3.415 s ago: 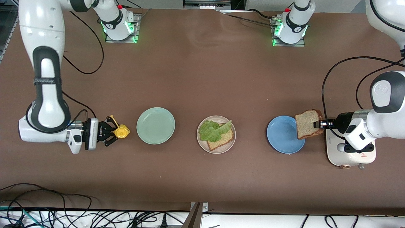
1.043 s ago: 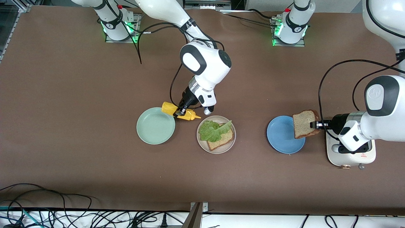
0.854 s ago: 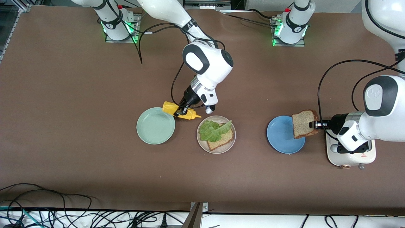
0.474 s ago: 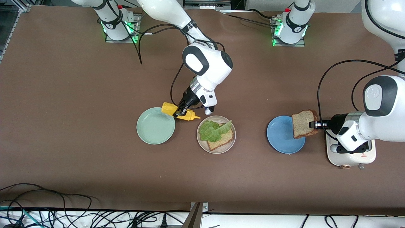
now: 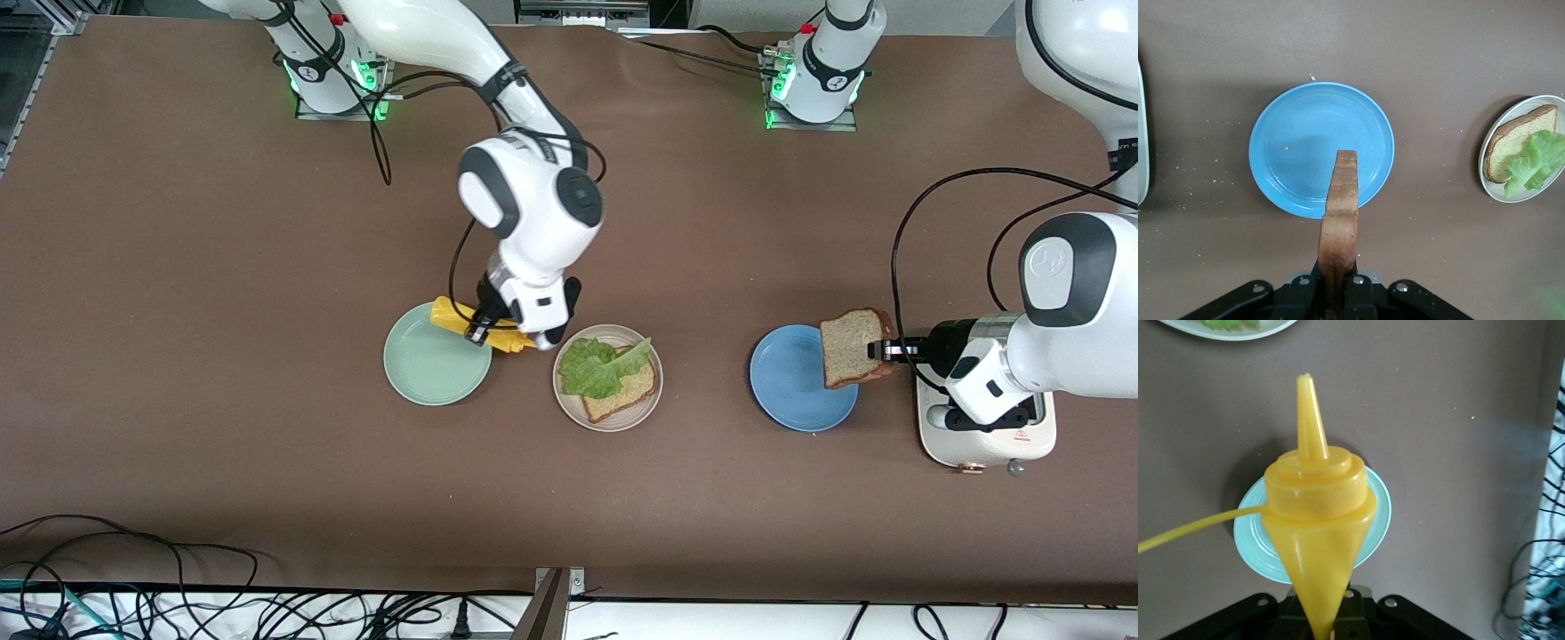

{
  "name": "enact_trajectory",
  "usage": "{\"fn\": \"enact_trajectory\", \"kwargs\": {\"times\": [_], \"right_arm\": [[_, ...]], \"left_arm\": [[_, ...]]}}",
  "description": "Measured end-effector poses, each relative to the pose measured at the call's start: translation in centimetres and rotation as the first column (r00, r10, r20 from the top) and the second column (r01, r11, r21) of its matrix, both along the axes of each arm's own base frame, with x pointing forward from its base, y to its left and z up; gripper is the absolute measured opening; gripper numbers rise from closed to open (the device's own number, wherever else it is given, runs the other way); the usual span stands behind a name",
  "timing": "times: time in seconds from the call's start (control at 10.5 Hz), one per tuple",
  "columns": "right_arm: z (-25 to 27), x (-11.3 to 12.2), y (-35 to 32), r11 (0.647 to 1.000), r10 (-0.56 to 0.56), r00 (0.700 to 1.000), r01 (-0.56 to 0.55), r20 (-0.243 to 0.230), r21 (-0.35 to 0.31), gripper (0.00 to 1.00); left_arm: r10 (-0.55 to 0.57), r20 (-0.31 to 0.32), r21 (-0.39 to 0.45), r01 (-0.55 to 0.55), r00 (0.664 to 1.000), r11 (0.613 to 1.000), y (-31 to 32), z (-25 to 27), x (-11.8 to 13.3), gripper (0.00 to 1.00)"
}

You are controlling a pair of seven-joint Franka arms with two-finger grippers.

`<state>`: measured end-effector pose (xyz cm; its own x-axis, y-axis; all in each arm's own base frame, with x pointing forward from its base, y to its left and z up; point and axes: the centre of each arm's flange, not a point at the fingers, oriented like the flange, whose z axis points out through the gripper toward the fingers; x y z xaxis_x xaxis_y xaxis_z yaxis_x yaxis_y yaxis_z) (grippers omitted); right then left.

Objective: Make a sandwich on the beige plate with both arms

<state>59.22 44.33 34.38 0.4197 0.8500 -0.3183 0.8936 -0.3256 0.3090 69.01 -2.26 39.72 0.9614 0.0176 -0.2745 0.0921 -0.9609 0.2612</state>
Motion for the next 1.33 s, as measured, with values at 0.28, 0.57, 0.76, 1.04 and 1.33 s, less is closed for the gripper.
{"fn": "enact_trajectory", "kwargs": {"times": [0.28, 0.57, 0.76, 1.04, 1.33], "right_arm": [[1.5, 3.6, -4.9, 0.979, -0.044, 0.993, 0.064, -0.106, 0.194, 0.05], [3.0, 7.5, -11.6, 0.899, 0.017, 0.976, 0.080, -0.216, 0.432, 0.05], [3.9, 10.1, -17.0, 0.814, 0.079, 0.970, 0.070, -0.229, 0.576, 0.05], [4.3, 11.9, -23.2, 0.699, 0.171, 0.959, 0.045, -0.227, 0.714, 0.05], [3.3, 12.5, -28.8, 0.572, 0.283, 0.936, 0.012, -0.211, 0.820, 0.05]], "left_arm": [[0.025, -0.018, -0.111, -0.027, 1.000, 0.993, -2.1, -0.6, 0.2, 0.10], [0.075, -0.060, -0.276, -0.089, 0.995, 0.957, -5.0, -1.3, 0.4, 0.10], [0.103, -0.117, -0.402, -0.142, 0.988, 0.904, -6.9, -3.2, 0.8, 0.10], [0.135, -0.188, -0.564, -0.219, 0.973, 0.796, -9.9, -4.6, 1.3, 0.10], [0.138, -0.228, -0.635, -0.254, 0.964, 0.730, -12.0, -5.1, 1.4, 0.10]]}}
